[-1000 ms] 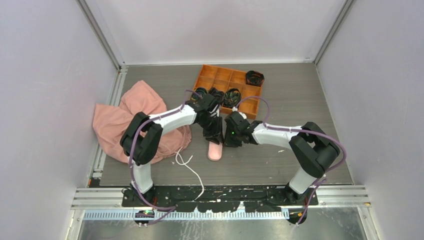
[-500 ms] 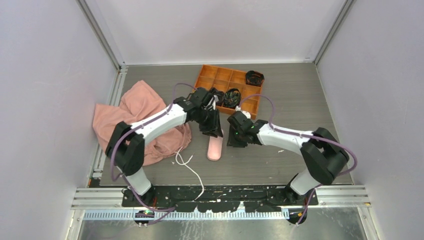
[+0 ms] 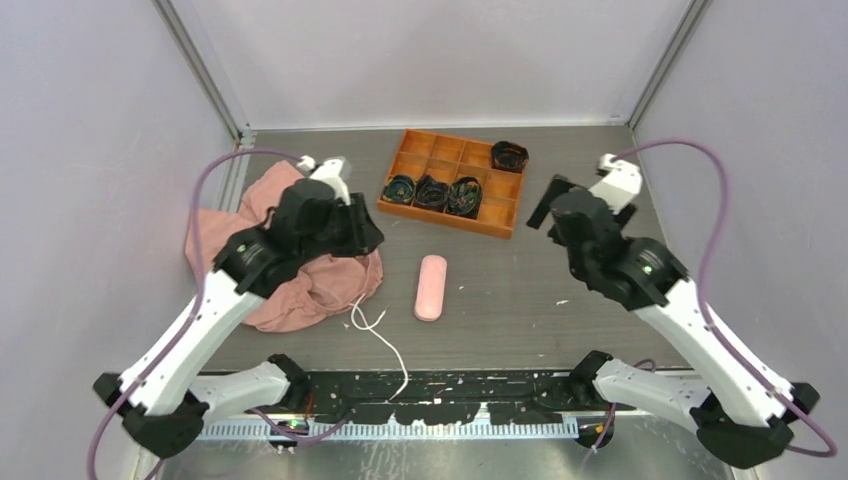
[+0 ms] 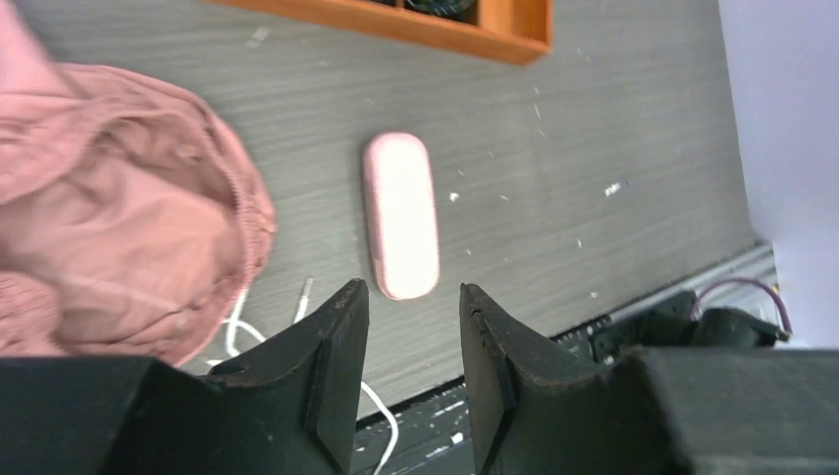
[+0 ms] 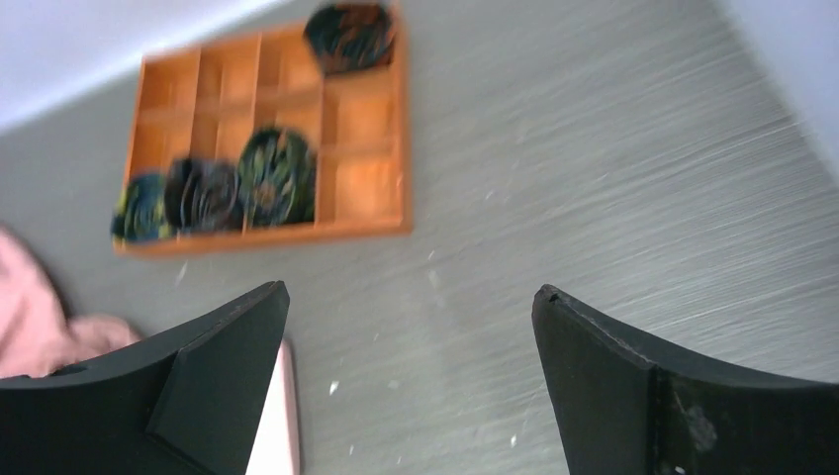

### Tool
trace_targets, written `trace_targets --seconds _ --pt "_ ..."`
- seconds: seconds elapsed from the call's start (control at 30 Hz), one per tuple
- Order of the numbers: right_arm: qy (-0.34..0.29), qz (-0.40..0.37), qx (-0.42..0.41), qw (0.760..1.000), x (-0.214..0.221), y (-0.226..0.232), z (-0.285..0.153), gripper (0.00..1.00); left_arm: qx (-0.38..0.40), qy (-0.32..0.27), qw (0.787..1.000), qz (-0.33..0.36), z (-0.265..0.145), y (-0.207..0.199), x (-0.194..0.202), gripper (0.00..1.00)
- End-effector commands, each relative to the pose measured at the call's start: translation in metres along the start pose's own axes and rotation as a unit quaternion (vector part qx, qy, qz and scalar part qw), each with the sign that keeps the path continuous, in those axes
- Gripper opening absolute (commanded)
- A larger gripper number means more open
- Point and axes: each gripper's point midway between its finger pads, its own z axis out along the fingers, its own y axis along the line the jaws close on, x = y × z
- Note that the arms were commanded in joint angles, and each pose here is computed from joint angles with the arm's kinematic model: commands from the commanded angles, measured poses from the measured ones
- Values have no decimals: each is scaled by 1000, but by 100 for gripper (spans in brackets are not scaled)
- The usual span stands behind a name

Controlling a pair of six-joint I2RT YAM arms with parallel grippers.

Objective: Organize the sunglasses
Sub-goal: Reset both arms

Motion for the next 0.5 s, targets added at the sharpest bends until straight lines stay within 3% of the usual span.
trace_targets --seconds 0.0,0.1,0.27,0.47 --pt "-117 -2 133 984 -57 -70 -31 100 -80 -90 993 2 -40 40 -19 41" --pt "-143 30 136 980 -62 -86 -41 100 -103 -153 982 -28 -60 60 -23 41" --pt "-121 57 57 989 -44 -69 -38 100 -146 -239 956 -93 -89 101 -14 42" --pt "-119 50 62 990 -44 -64 -33 100 -144 -271 946 -102 -107 118 0 45"
